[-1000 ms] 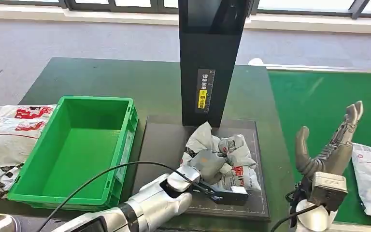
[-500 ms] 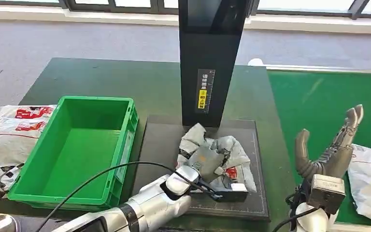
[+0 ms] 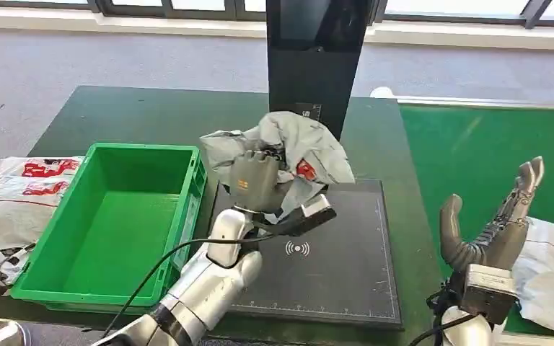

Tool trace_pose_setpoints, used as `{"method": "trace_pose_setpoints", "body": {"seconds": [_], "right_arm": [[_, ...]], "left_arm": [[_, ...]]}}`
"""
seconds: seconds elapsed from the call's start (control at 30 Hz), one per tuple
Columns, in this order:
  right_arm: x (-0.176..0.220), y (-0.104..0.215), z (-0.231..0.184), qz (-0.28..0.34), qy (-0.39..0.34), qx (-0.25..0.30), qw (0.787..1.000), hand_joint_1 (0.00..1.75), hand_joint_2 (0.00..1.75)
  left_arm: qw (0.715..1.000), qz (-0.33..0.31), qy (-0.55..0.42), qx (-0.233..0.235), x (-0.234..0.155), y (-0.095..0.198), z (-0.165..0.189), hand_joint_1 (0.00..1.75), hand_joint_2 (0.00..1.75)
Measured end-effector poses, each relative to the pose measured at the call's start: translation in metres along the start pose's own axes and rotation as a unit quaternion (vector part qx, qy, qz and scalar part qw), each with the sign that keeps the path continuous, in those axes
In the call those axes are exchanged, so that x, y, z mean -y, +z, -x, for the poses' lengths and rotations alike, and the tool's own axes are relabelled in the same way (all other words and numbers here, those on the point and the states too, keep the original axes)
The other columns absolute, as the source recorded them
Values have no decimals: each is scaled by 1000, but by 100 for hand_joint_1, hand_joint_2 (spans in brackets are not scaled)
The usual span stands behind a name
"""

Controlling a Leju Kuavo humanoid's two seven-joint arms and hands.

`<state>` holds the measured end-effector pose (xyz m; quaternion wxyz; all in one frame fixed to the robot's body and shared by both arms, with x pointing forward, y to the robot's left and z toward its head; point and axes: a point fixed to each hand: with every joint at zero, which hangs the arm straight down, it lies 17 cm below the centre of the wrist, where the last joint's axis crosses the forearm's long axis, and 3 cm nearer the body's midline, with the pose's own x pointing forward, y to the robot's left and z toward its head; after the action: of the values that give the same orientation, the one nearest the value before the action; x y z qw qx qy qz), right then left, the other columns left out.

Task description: Moved the parcel from conveyor to table for the left to box.

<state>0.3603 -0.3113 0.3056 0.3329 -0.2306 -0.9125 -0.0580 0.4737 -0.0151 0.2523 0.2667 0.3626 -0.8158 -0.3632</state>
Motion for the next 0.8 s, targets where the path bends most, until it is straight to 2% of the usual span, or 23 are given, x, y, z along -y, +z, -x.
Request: {"method": "trace_pose_setpoints", "body": {"seconds": [0.2,0.4,0.8], "right_arm": [[1,0,-3,-2,0,1,1000,0,175],[4,4,-7,-4,2,1,1000,0,175],[7,9,-14,-15,2,-1,1000,0,175]], "left_arm": [[995,-78,-14,-64,-57,-2,50,175,175],[981,-141,-24,-131,-107,14,105,175,175],[954,-187,-59,-229,-151,59,180,175,175]]}}
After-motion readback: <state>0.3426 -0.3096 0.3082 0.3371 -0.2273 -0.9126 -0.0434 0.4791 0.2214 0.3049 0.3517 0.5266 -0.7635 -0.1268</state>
